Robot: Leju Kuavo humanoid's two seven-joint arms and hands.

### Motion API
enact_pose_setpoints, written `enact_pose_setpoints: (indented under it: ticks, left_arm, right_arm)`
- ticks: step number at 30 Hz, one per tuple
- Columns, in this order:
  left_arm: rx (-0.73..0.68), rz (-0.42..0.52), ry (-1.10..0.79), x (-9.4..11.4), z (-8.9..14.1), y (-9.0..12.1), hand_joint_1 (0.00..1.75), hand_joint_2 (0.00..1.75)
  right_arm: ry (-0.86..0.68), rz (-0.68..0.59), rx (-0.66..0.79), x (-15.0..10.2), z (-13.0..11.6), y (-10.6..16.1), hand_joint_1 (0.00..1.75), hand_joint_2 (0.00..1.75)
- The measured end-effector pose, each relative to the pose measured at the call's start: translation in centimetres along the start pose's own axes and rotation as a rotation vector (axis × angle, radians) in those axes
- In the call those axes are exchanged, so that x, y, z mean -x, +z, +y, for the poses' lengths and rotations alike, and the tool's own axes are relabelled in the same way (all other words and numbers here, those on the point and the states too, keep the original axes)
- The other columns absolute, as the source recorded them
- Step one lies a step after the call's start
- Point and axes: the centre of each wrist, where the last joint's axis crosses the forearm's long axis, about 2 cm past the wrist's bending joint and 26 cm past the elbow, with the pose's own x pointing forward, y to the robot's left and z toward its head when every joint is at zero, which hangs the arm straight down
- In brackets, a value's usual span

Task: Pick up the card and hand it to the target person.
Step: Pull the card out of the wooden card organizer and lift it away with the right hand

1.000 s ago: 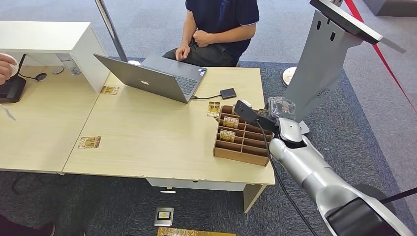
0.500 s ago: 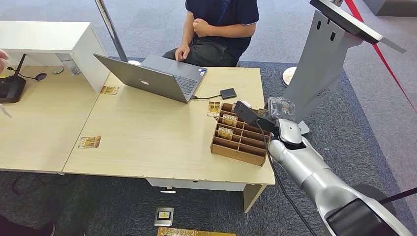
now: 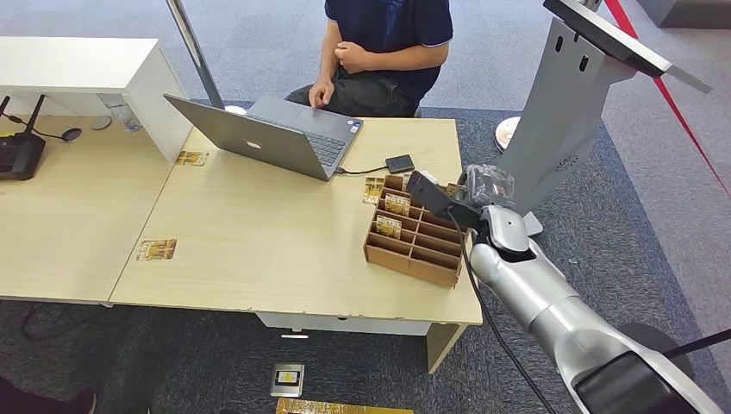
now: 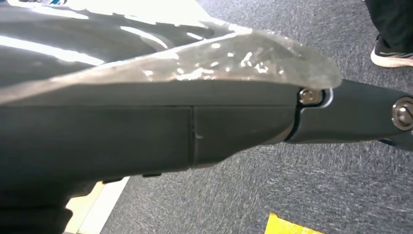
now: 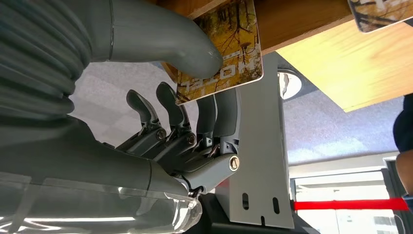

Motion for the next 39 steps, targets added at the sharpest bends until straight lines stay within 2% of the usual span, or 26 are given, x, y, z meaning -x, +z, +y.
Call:
enact_pose_setpoints:
  ticks: [23, 31, 33, 35, 39]
  left_arm:
    - [-0.004, 0.002, 0.001, 0.0, 0.2, -0.1, 0.0, 0.0]
    - [-0.003, -0.009, 0.001, 0.1, 0.2, -0.1, 0.0, 0.0]
    - [-0.002, -0.013, 0.0, 0.1, 0.2, -0.1, 0.0, 0.0]
    - [-0.001, -0.015, -0.001, 0.1, 0.2, -0.1, 0.0, 0.0]
    - [0.003, -0.017, -0.003, 0.1, 0.2, -0.1, 0.0, 0.0]
  right_arm:
    - [-0.041, -0.063, 0.074, -0.8, -1.6, 0.0, 1.41, 1.75]
    - [-0.091, -0.158, 0.214, -3.0, -5.1, 0.6, 1.17, 1.75]
    - [-0.116, -0.202, 0.264, -3.9, -6.6, 1.1, 1.19, 1.75]
    - [-0.141, -0.248, 0.311, -4.7, -7.9, 1.6, 1.27, 1.75]
    - [-0.177, -0.302, 0.355, -5.5, -9.3, 2.3, 1.34, 1.75]
